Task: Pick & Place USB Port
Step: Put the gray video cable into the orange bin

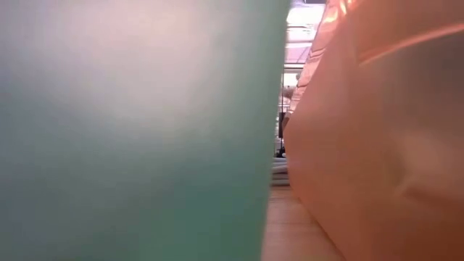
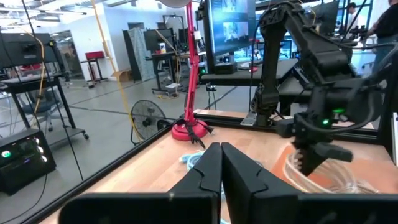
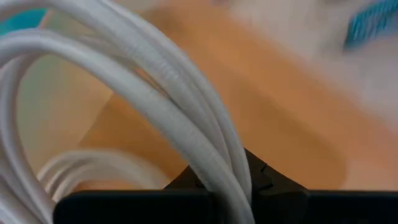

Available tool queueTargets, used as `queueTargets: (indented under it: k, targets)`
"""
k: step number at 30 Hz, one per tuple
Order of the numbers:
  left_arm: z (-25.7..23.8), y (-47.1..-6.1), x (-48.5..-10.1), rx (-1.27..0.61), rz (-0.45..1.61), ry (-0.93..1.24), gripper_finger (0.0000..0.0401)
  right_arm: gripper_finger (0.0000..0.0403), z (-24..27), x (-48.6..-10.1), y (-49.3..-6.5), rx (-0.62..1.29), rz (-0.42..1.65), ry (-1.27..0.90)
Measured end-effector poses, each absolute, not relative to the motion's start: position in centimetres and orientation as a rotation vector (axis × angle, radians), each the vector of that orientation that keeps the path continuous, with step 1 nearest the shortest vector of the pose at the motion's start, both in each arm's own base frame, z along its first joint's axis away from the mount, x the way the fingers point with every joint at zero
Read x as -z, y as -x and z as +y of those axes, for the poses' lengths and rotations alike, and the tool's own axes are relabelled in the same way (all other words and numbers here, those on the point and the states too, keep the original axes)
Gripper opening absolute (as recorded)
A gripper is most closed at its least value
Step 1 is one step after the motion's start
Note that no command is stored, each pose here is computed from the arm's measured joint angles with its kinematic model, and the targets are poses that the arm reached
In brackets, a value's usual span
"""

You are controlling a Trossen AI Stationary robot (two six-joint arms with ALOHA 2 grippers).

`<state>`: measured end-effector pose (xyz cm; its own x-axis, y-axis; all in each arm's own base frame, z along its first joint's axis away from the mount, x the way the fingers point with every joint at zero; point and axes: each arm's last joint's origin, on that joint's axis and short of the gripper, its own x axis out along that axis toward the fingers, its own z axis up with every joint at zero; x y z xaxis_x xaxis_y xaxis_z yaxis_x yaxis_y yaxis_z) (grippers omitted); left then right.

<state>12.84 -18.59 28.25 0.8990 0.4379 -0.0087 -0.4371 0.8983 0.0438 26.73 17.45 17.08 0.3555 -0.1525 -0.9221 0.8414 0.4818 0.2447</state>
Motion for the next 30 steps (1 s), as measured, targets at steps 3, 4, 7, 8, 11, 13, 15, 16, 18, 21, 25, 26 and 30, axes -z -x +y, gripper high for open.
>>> queueTargets:
  k: [3,4,7,8,11,13,15,16,18,21,25,26,30]
  targets:
    - [-18.6,-12.8,-28.2,-0.453,0.020,-0.046,0.0014,0.0007,16.6,-16.9,-27.0,0.769,1.006,-0.810]
    - [-18.6,-12.8,-28.2,-0.453,0.020,-0.048,0.0012,0.0007,16.5,-16.9,-27.0,0.779,1.009,-0.806]
    - [-18.6,-12.8,-28.2,-0.442,0.024,-0.048,0.0004,0.0007,16.2,-16.8,-26.8,0.801,1.021,-0.789]
    - [-18.6,-12.8,-28.2,-0.437,0.026,-0.048,0.0003,0.0007,16.2,-16.8,-26.8,0.807,1.025,-0.790]
    - [-18.6,-12.8,-28.2,-0.434,0.027,-0.047,0.0007,0.0007,16.3,-16.8,-26.6,0.815,1.053,-0.812]
    - [-18.6,-12.8,-28.2,-0.435,0.026,-0.044,0.0012,0.0007,16.5,-16.8,-26.4,0.819,1.071,-0.823]
    - [-18.6,-12.8,-28.2,-0.435,0.025,-0.041,0.0013,0.0007,16.5,-16.7,-26.1,0.838,1.082,-0.824]
    - [-18.6,-12.8,-28.2,-0.434,0.025,-0.040,0.0013,0.0007,16.5,-16.7,-26.0,0.851,1.095,-0.826]
    - [-18.6,-12.8,-28.2,-0.435,0.025,-0.039,0.0008,0.0007,16.4,-16.7,-25.6,0.883,1.116,-0.817]
    - [-18.6,-12.8,-28.2,-0.432,0.026,-0.039,0.0003,0.0009,16.3,-16.7,-25.3,0.918,1.120,-0.806]
    - [-18.6,-12.8,-28.2,-0.430,0.026,-0.039,0.0012,0.0039,16.4,-16.7,-25.5,0.901,1.089,-0.798]
    - [-18.6,-12.8,-28.2,-0.430,0.026,-0.039,0.0015,0.0046,16.4,-16.7,-25.5,0.896,1.089,-0.797]
    - [-18.6,-12.8,-28.2,-0.430,0.026,-0.038,0.0018,0.0069,16.3,-16.7,-25.6,0.894,1.058,-0.776]
